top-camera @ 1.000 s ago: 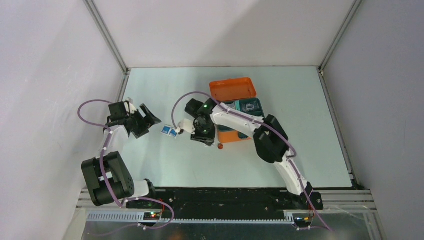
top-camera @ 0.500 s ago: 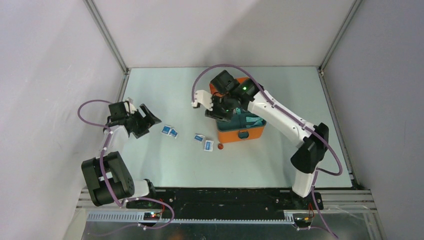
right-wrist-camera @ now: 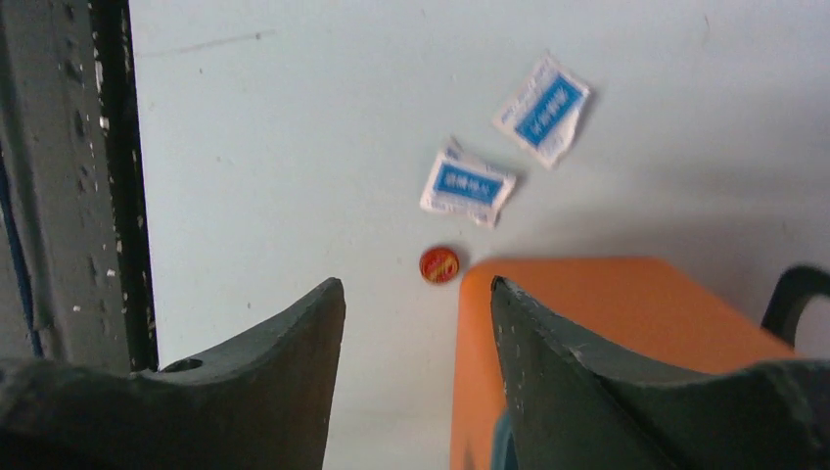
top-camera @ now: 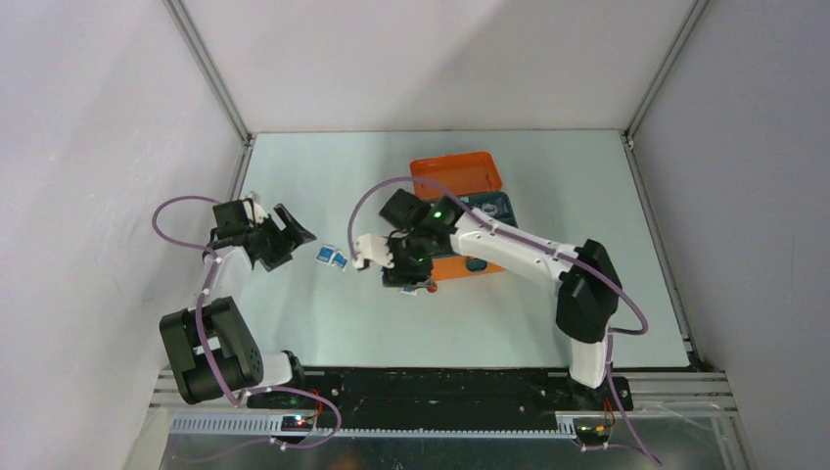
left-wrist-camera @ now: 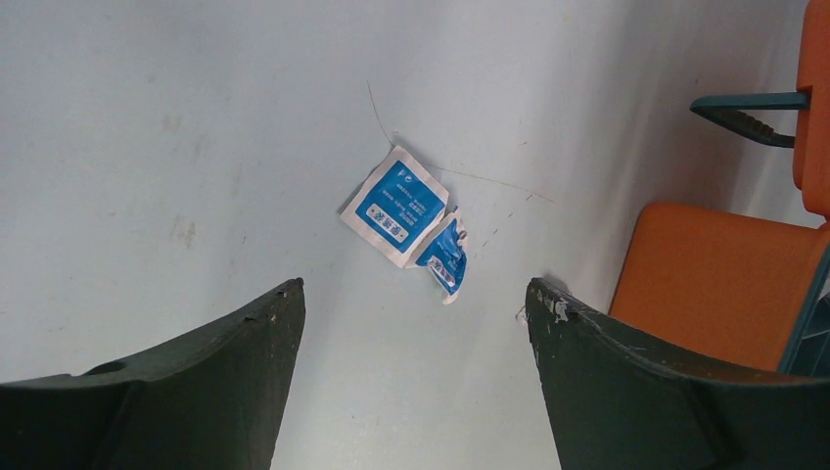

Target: Organize the medicine kit

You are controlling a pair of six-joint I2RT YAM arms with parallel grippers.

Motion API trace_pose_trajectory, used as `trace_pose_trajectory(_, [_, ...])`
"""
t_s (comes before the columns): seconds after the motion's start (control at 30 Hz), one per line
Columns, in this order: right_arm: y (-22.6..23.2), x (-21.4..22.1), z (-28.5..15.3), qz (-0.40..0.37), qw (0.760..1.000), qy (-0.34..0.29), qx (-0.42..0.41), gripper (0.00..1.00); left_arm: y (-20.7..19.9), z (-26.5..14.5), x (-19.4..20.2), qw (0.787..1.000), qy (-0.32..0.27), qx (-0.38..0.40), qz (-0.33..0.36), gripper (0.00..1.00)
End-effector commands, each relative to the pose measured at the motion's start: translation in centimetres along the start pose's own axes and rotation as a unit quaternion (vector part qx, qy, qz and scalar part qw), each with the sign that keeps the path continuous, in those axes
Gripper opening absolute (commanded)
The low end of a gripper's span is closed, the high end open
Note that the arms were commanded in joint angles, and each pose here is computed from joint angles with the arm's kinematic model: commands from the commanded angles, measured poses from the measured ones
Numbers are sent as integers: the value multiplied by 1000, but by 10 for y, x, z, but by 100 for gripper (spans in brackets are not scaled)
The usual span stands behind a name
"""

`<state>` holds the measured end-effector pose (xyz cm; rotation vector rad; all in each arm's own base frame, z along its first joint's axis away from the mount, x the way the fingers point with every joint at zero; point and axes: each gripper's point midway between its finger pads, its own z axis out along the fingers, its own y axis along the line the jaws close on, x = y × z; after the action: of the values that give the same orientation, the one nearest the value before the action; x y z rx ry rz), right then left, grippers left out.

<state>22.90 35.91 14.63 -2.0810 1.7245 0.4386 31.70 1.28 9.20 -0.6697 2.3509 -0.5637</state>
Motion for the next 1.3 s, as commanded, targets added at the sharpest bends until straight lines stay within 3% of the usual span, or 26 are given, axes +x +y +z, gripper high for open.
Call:
trace_pose_trajectory(0.0, [-10, -33, 28, 2, 1000, -27, 11, 66, -7, -6, -7, 1000, -22, 17, 8, 88])
trace_pose_trajectory(0.07, [-14, -31, 46, 31, 999, -12, 7, 90, -9, -7, -7, 999, -25, 19, 11, 88])
trace_pose_trajectory(0.13, [-17, -18, 70, 61, 998, 15, -6, 99, -9, -7, -7, 999, -26, 20, 10, 88])
trace_pose_trajectory(0.4, [-48, 11, 97, 169, 984, 46, -20, 99, -8, -5, -5, 1000, -21, 21, 6, 88])
trace_pose_trajectory(0.57, [-48, 23, 105, 166, 984, 68, -19, 99, -8, -3, -5, 1000, -20, 20, 5, 90])
trace_pose_trajectory(0.77, [-39, 34, 118, 168, 981, 84, -44, 90, -8, -3, -5, 1000, -19, 23, 3, 90])
trace_pose_trajectory(0.97, [-27, 24, 112, 167, 982, 68, -61, 88, -8, -3, -6, 1000, -18, 23, 2, 90])
trace_pose_trajectory(1.27, [-14, 39, 119, 149, 981, 119, -40, 81, -9, -3, -5, 999, -19, 25, 3, 90])
